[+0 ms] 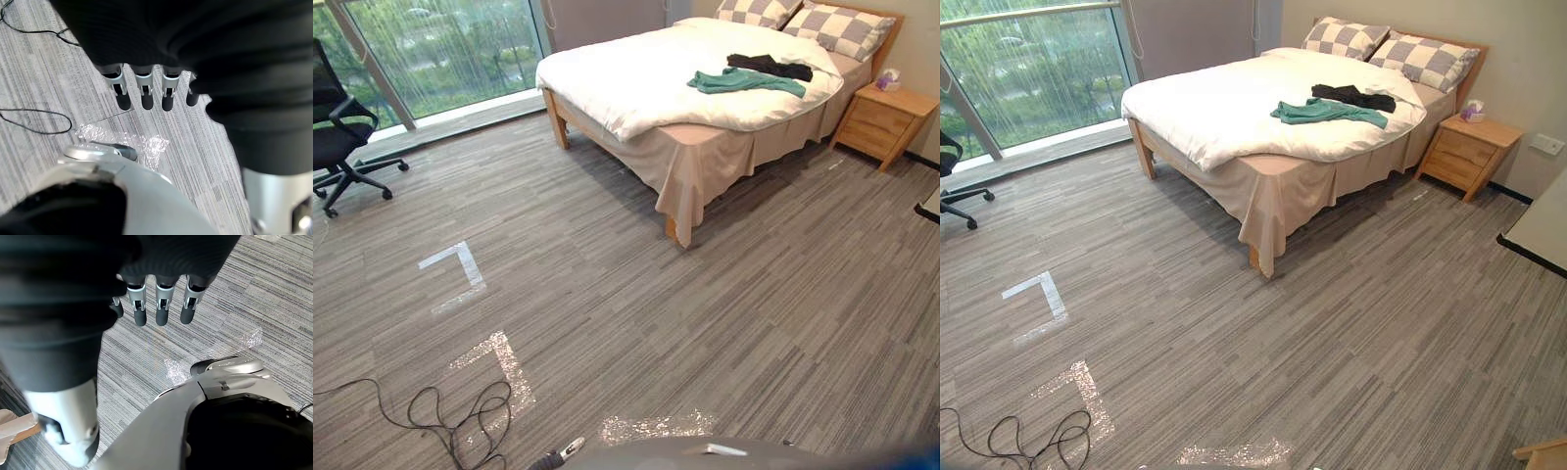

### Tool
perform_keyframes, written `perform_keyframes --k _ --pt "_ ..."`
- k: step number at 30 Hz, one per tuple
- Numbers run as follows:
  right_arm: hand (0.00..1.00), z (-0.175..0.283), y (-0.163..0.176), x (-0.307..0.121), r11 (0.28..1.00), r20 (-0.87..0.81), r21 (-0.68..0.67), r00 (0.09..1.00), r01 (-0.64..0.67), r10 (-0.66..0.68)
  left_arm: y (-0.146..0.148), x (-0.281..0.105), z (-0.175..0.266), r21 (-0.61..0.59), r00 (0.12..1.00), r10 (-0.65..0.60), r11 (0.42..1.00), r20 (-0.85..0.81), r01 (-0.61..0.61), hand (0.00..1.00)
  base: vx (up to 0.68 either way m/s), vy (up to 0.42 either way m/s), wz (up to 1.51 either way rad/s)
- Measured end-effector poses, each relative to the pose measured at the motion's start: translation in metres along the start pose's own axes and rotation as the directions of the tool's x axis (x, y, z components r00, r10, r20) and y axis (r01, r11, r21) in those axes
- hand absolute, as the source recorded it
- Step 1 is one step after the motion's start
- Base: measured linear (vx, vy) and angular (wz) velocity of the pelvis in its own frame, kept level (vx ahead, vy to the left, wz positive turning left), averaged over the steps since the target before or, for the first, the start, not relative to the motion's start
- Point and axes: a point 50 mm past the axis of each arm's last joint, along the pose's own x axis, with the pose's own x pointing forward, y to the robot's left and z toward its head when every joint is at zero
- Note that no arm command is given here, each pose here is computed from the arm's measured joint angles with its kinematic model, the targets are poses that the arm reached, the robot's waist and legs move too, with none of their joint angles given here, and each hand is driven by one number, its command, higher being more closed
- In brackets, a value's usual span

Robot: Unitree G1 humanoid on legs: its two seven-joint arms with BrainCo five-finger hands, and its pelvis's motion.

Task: Tidy the bed and pick cloth on bed and put in laundry

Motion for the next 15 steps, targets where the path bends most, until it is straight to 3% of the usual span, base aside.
perform_keyframes --k 15 --pt "0.00 0.011 0.005 0.004 1.000 0.034 0.013 0.999 0.010 -0.010 -0.003 0.002 0.011 0.099 1.000 0.015 0.995 0.014 -0.017 0.00 0.03 -0.004 0.00"
